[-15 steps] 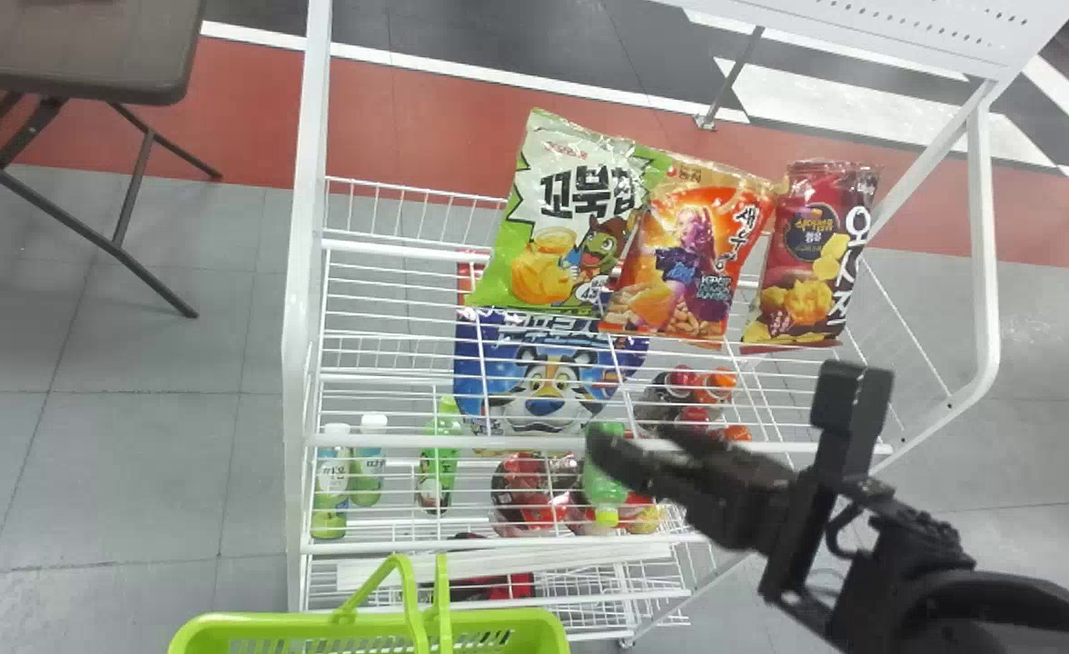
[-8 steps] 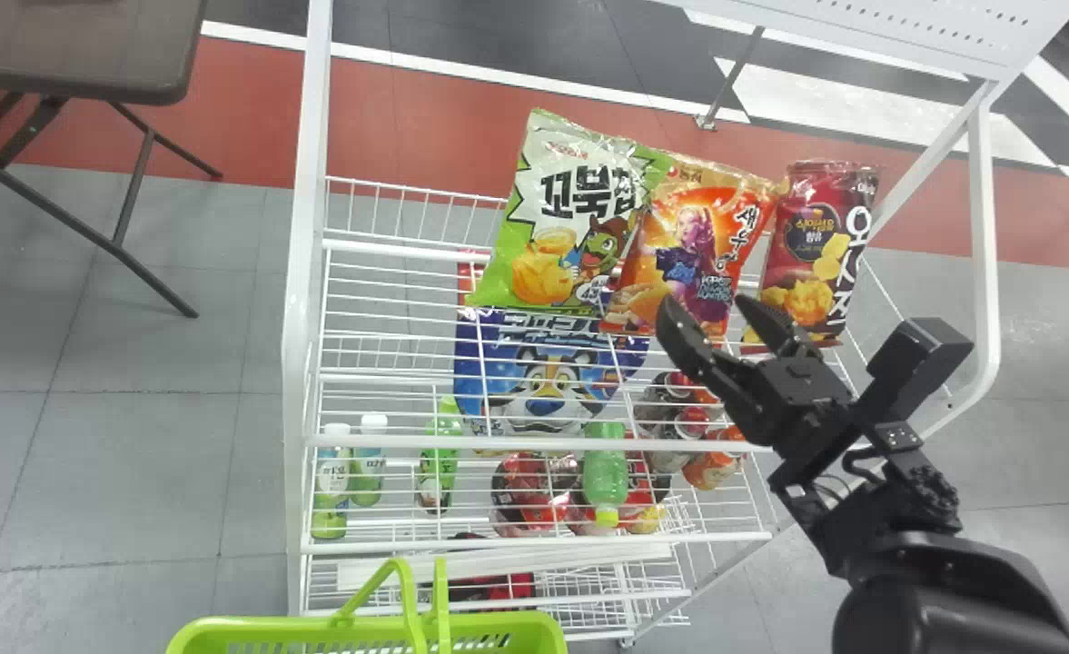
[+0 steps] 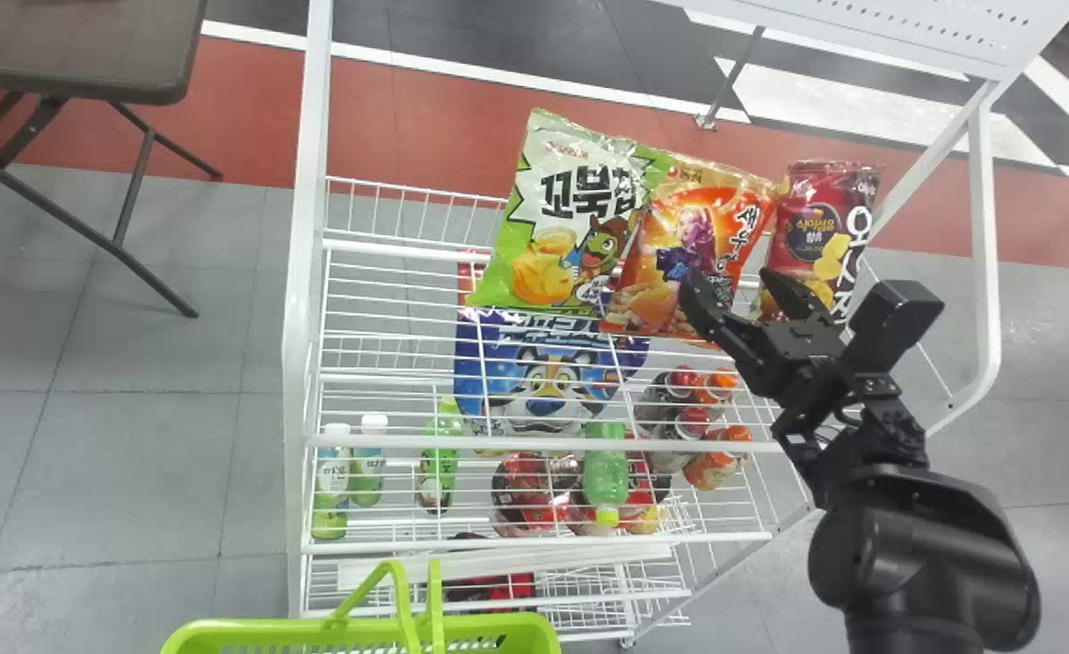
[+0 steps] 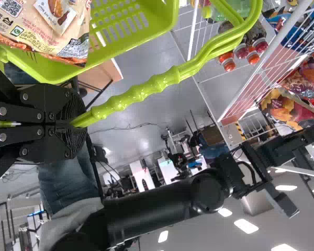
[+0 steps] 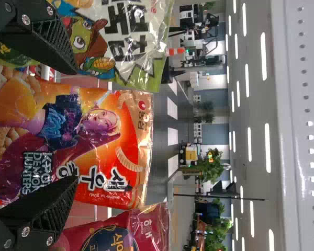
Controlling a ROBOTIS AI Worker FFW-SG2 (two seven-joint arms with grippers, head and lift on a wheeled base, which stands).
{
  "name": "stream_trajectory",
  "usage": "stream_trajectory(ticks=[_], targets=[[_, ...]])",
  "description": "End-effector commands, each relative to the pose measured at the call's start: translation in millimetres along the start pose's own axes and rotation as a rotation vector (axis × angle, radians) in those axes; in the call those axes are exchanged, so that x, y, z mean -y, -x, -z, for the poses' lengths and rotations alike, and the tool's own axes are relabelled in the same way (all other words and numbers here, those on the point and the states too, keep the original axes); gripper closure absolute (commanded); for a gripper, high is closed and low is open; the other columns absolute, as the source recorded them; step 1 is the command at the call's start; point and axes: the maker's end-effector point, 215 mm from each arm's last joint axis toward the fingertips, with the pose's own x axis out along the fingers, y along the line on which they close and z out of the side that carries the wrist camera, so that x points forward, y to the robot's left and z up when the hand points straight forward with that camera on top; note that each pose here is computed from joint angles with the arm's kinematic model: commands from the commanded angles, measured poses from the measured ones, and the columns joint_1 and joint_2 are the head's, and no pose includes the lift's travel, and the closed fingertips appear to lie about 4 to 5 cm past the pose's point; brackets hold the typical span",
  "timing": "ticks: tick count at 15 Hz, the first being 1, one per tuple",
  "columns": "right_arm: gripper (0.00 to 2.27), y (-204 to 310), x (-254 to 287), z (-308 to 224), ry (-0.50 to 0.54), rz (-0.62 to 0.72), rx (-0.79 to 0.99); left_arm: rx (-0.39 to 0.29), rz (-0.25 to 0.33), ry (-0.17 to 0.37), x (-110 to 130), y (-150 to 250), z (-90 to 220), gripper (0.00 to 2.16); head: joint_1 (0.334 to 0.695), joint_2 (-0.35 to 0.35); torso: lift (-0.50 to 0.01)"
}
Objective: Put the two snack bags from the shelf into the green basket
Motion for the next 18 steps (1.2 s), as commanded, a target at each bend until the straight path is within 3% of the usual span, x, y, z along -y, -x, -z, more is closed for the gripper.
stream_trajectory(ticks=[1, 15, 17, 18], targets=[[0.10, -10.0, 4.1, 4.5, 0.006, 0.010, -0.014, 0.002, -0.001, 0.003, -1.1, 0.7, -0.2, 2.11, 0.695, -0.350, -0.006], [0.12, -72.4, 7.6, 32.6, 0.065, 0.038, -0.112, 0.013, -0.003, 0.007, -3.9, 8.9, -2.4, 2.11, 0.695, -0.350, -0.006], [0.30, -75.9, 5.8, 41.0, 0.077, 0.033, -0.138, 0.013, -0.005, 0.007, -4.4, 9.4, -2.6, 2.11, 0.695, -0.350, -0.006], [0.55, -75.4, 6.5, 44.1, 0.075, 0.033, -0.146, 0.017, -0.008, 0.007, -5.7, 10.5, -3.7, 2.11, 0.695, -0.350, -0.006]])
